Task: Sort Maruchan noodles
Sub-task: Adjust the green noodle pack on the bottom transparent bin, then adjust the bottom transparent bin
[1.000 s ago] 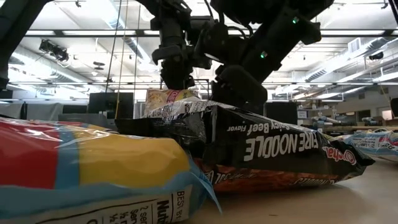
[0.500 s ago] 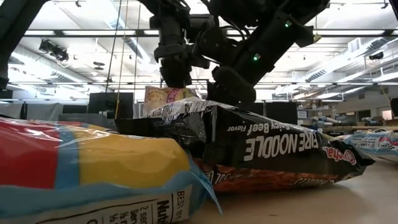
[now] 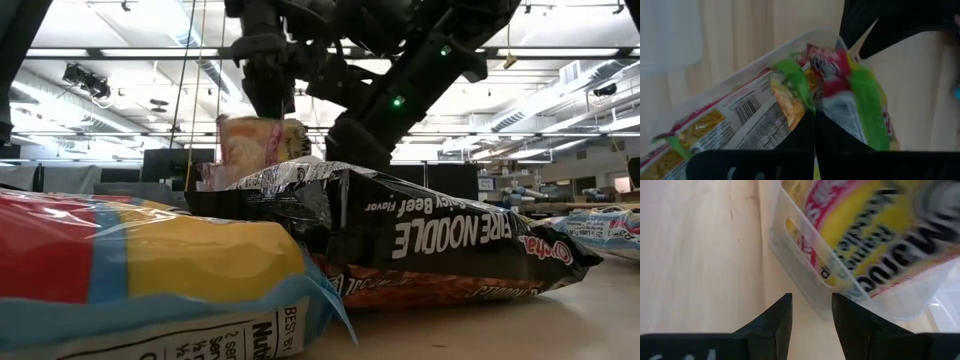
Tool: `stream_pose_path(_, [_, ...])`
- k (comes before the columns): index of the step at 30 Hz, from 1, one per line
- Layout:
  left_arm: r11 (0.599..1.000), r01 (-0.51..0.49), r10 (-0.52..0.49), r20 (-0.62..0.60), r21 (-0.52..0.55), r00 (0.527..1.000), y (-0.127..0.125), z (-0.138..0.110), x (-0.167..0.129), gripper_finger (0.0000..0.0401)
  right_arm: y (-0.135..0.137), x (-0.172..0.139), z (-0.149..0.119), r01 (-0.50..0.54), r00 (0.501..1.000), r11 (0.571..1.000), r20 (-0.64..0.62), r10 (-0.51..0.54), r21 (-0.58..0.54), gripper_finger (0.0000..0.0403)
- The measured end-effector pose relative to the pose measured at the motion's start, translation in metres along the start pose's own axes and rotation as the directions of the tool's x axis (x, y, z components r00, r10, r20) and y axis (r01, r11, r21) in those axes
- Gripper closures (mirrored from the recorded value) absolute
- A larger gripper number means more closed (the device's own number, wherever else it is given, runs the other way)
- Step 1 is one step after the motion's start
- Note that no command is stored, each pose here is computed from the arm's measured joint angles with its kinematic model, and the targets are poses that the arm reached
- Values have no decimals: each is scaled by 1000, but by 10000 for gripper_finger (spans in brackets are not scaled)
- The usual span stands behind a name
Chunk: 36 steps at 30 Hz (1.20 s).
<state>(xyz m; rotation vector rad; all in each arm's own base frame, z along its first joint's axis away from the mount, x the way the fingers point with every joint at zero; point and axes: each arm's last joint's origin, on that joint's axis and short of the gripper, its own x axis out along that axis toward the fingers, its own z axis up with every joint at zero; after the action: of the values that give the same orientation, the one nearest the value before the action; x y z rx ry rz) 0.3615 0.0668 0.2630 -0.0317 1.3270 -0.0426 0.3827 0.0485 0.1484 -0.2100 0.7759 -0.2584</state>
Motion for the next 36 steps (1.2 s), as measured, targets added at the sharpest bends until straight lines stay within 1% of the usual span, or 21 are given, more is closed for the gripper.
stream_pose_path(4, [1000,-14,14,-1,-24,1000,0,-2,-4,400,1,0,1,-6,1000,1000,9,7,-13,258])
stream_pose_path(8, [998,-46,45,-35,-30,998,1,-4,-3,400,1,0,1,-13,1000,1000,12,14,-15,258])
stream_pose_path(10, [997,-60,57,-46,-52,997,4,-5,-2,397,1,0,1,-16,1000,1000,10,16,-15,258])
stream_pose_path(13, [993,-75,71,-51,-93,996,10,-6,-2,375,3,-1,1,-23,1000,1000,12,24,-18,258])
stream_pose_path(16, [989,-103,96,-66,-103,993,14,-8,-3,343,6,-6,2,-34,999,999,12,34,-26,258])
stream_pose_path(19, [986,-132,121,-102,-103,987,17,-12,-4,312,6,-18,7,-44,999,999,25,45,-30,258])
stream_pose_path(21, [984,-136,123,-118,-112,985,16,-16,-9,295,5,-26,11,-49,998,998,31,50,-34,258])
stream_pose_path(23, [980,-140,124,-115,-141,986,13,-21,-21,286,2,-33,13,-49,998,998,29,51,-42,258])
stream_pose_path(25, [972,-145,131,-85,-183,988,6,-26,-36,283,-1,-38,15,-49,998,997,29,50,-53,258])
stream_pose_path(28, [964,-136,138,-7,-231,990,-13,-32,-61,282,-2,-41,16,-46,998,995,33,49,-84,258])
stream_pose_path(30, [964,-115,131,52,-238,990,-33,-35,-76,281,-2,-41,17,-45,998,994,35,49,-95,258])
stream_pose_path(32, [970,-96,123,107,-224,987,-57,-38,-87,281,-1,-39,18,-43,997,995,60,48,-88,258])
stream_pose_path(36, [982,-102,131,177,-161,975,-111,-42,-96,281,1,-33,7,-38,990,996,135,48,-76,258])
